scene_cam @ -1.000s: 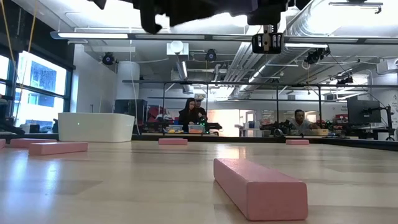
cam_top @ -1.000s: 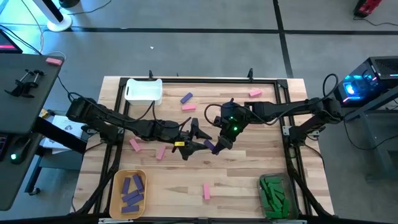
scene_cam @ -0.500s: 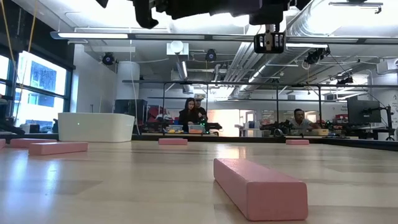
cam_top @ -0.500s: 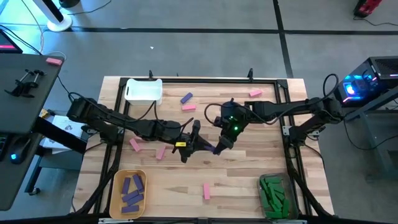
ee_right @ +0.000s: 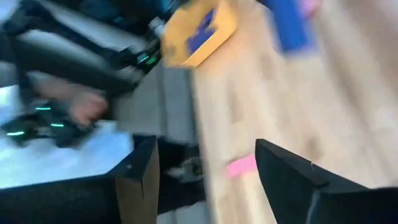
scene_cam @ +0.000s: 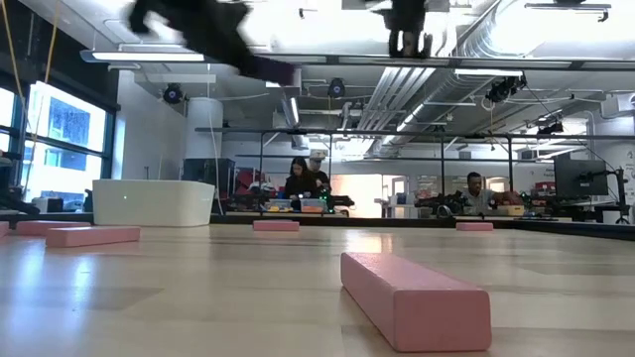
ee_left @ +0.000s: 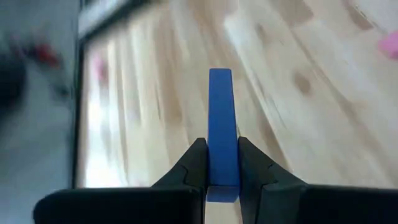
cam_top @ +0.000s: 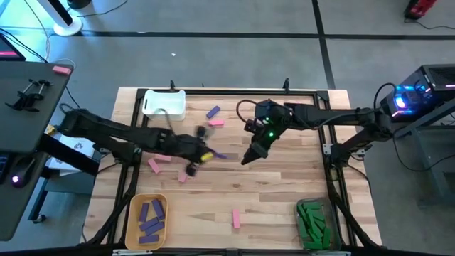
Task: Sort blocks
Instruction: Put the blue wooden block into the yellow bin
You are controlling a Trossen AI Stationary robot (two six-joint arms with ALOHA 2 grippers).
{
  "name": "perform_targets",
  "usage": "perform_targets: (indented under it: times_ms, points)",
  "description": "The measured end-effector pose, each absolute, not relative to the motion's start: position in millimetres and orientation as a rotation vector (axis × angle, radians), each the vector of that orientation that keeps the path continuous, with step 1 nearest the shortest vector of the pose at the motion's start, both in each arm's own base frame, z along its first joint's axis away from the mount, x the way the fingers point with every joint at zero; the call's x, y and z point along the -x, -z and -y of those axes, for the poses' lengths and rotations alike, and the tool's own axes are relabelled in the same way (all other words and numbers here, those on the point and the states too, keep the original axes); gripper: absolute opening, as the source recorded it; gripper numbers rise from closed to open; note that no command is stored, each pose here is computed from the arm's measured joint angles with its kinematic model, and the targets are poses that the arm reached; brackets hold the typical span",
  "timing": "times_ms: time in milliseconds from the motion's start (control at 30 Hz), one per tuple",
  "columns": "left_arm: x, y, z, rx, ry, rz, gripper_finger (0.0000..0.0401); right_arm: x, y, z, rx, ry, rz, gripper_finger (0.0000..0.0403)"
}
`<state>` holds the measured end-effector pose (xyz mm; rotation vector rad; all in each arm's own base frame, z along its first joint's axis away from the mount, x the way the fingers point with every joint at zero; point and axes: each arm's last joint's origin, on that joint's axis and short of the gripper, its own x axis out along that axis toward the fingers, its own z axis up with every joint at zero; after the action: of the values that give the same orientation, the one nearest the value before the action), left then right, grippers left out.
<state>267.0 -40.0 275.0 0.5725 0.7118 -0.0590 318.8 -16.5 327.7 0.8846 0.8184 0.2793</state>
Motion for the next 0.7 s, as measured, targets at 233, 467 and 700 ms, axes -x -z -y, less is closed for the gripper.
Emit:
perform_targets:
  times_ms: [233, 467, 700]
  points:
    - [-170.7, -304.1, 59.6, 0.151, -0.015, -0.891, 0.0026, -329.9, -318.2, 44.5, -0.686, -0.143, -0.714, 0.0200]
    - [-121.9, -306.0, 123.8, 0.641, 0.103, -1.082, 0.0026, -364.4, -284.7, 66.5, -0.704, -0.133, -0.668, 0.0201]
    - [-89.5, -276.6, 187.5, 0.697, 0.047, -1.369, 0.0026, -383.4, -269.1, 63.7, -0.749, -0.329, -0.645, 0.0201]
